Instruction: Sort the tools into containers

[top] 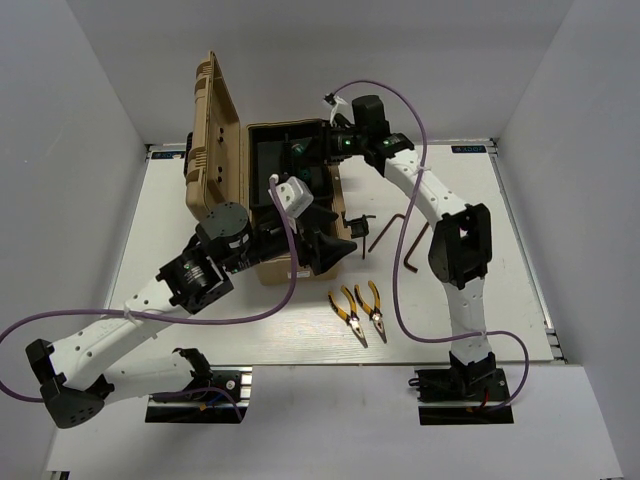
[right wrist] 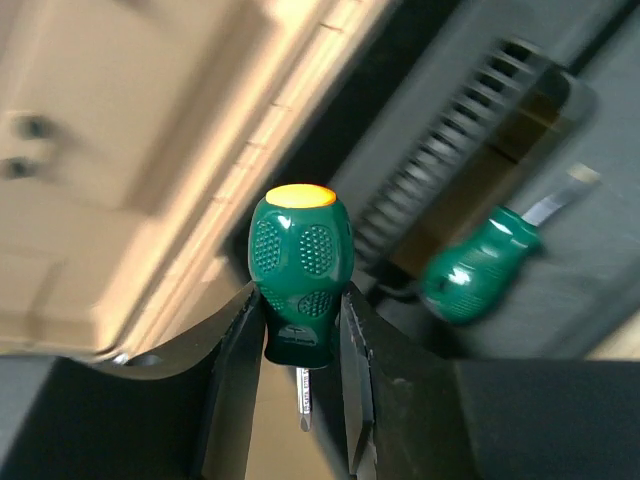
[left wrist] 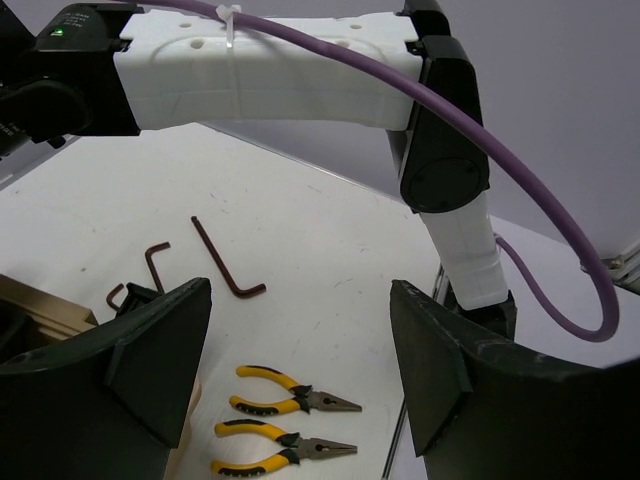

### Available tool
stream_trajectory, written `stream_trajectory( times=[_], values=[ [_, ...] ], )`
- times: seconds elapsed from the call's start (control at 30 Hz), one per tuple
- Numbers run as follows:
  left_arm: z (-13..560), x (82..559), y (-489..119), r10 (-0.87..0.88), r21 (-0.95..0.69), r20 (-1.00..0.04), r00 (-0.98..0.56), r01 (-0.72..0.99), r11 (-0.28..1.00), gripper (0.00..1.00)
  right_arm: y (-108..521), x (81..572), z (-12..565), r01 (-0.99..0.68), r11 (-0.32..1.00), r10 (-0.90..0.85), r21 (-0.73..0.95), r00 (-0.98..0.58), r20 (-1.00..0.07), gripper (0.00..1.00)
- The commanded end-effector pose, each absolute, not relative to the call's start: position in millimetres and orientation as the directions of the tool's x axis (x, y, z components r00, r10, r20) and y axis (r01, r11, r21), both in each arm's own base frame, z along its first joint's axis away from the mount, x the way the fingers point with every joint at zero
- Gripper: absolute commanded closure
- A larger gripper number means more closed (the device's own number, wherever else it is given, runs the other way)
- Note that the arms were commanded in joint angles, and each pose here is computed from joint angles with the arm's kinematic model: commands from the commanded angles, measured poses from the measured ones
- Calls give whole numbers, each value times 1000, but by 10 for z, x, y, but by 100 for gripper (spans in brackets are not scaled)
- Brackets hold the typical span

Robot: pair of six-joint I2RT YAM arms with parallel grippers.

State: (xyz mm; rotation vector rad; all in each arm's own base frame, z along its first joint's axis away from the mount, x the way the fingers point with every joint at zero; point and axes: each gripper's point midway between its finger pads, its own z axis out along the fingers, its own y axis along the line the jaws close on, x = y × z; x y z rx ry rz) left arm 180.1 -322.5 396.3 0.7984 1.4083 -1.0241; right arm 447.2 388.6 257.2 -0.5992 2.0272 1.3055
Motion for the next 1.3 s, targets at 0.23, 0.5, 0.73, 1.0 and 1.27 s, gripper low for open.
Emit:
stream_trajectory(
  times=[0.23, 0.5, 0.73, 1.0, 1.27],
  values=[
    [3919, 1806, -3138, -95, -144, -989, -115, 896, 420, 18, 3661, 4677, 2274, -668, 588, -105, 457, -623, -775, 61],
    [3667, 1939, -3235, -18, -172, -983, -184, 870, 461, 22, 3635, 4392, 2661, -736, 508, -137, 447, -581, -802, 34],
    [3683, 1957, -3449, 26, -183, -977, -214, 889, 421, 39, 3327, 4363, 3025, -736, 576, -120, 355, -506, -854, 35],
    [3602, 2158, -4017, 134, -136, -971, -199, 918, 372, 86, 1745, 4646, 3187, -392, 902, -22, 180, -460, -888, 100],
    [2590, 2835, -4754, 315, -138, -885, -343, 839, 526, 78, 203, 4060, 2284, -48, 984, 72, 172, -772, -631, 41]
  ],
)
